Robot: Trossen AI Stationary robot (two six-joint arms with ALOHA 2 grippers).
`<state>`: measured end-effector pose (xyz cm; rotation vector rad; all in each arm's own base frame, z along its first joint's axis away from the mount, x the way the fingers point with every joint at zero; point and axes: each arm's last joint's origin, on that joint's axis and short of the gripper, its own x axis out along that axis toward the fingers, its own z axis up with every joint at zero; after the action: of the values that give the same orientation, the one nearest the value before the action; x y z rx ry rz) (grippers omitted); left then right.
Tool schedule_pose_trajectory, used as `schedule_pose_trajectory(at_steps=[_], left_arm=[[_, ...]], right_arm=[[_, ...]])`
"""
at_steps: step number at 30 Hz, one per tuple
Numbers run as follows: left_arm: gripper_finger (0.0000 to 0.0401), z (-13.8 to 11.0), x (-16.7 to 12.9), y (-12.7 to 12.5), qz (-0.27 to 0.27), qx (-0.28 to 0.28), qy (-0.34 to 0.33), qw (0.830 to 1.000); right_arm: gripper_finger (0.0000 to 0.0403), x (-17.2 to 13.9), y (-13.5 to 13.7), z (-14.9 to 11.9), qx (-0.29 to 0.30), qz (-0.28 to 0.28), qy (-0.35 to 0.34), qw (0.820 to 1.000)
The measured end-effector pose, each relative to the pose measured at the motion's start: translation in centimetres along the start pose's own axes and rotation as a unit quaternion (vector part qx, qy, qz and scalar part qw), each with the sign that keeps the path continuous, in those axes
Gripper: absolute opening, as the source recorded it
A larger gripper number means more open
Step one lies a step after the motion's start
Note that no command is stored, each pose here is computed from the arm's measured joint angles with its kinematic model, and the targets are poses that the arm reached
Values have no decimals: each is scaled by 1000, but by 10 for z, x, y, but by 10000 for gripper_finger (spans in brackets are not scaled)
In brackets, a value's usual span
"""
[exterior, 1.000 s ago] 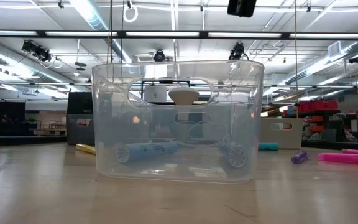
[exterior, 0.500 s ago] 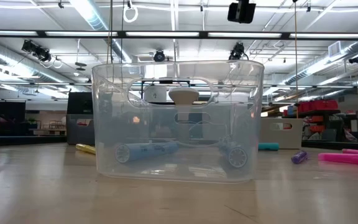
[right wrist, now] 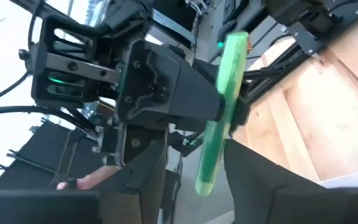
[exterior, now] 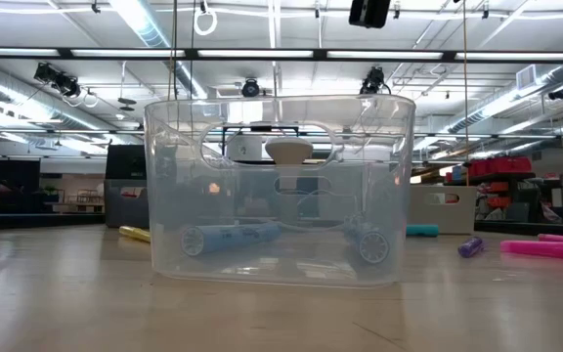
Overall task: Pick & Place Markers
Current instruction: Put the green pen into the gray bin
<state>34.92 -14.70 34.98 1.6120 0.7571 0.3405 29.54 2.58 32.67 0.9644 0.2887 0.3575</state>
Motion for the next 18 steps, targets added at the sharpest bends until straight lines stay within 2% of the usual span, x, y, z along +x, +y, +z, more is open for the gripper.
schedule_pose_trajectory(at_steps=[11, 18], left_arm=[[45, 0, 0, 0, -1, -1, -6, 1000], [45, 0, 0, 0, -3, 0, -9, 1000]], right_arm=[[135, 1, 0, -1, 10, -5, -7, 1000], [130, 9, -7, -1, 14, -1, -6, 1000]])
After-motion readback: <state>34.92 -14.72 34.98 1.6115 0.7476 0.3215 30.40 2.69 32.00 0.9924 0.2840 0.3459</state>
